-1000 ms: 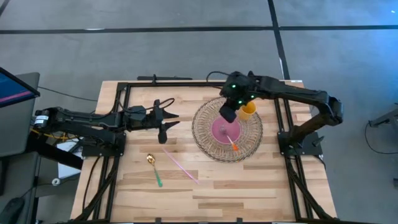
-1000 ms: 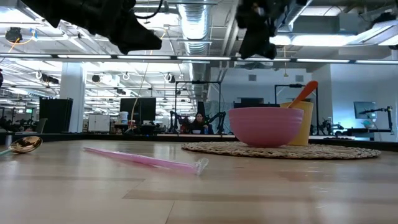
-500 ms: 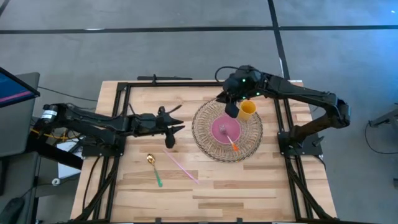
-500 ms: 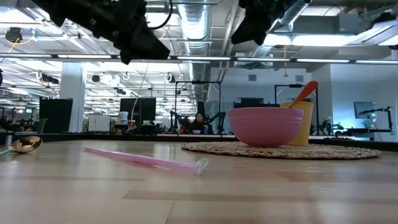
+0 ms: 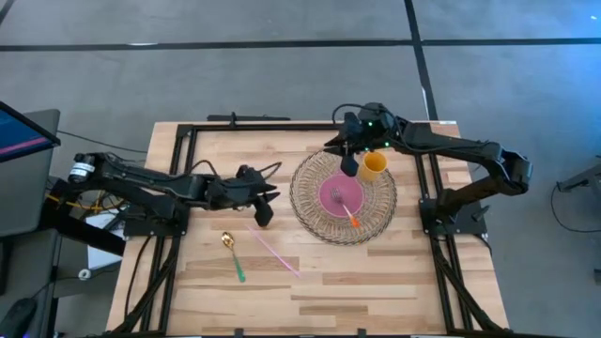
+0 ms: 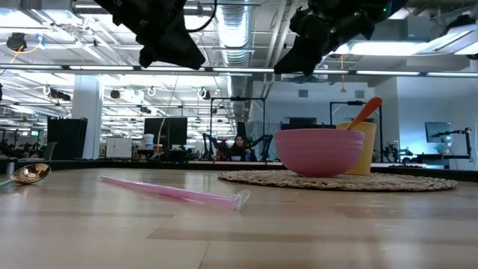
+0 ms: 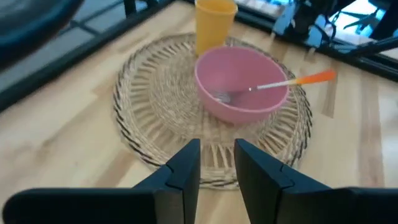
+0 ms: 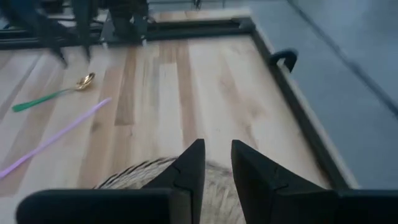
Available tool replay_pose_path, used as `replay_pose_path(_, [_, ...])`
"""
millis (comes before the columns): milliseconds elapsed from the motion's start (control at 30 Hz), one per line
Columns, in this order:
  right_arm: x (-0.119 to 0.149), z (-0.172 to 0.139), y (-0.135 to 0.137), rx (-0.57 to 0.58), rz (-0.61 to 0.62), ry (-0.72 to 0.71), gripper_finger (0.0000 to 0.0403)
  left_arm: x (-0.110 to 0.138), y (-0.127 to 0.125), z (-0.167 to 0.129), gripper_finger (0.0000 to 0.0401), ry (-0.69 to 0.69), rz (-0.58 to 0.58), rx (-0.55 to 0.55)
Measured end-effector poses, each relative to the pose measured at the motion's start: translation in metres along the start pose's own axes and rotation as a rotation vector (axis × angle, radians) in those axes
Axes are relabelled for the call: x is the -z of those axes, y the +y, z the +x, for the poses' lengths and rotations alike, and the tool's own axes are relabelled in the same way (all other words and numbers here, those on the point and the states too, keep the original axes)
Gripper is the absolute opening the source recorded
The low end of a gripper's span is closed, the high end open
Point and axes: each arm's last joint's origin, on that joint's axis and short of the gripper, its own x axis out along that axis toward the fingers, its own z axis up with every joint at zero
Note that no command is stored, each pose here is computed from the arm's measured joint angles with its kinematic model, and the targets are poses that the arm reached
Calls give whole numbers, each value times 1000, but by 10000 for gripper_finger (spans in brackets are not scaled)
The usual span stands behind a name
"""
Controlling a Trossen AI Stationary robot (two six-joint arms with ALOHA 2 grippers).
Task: Pick & Place Utensil
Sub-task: Put the green spoon into the pink bowl
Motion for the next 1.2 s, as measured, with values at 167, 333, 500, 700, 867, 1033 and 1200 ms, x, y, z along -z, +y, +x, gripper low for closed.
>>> replay_pose_path(167, [-1, -1, -3, 11, -14, -15, 72, 10, -11, 8, 99, 156, -60, -46])
replay_pose_path(333, [-3, -1, -5, 22, -97, -35, 72, 22, -18, 9, 99, 340, -174, -52])
replay_pose_path(500, [-9, -2, -5, 37, -129, -96, 72, 33, -20, 4, 99, 528, -420, -41])
replay_pose_path(700, [-14, -2, -6, 50, -144, -143, 72, 60, -21, -13, 99, 834, -634, -161])
replay_pose_path(867, [-14, -2, -6, 50, -144, -141, 72, 79, -28, -21, 99, 1005, -779, -181])
replay_pose_path(1033, [-14, -2, -6, 50, -144, -140, 72, 91, -30, -26, 99, 1074, -838, -225])
replay_pose_path(1200, [-14, -2, -6, 50, -144, -140, 72, 102, -28, -27, 99, 1079, -836, -248])
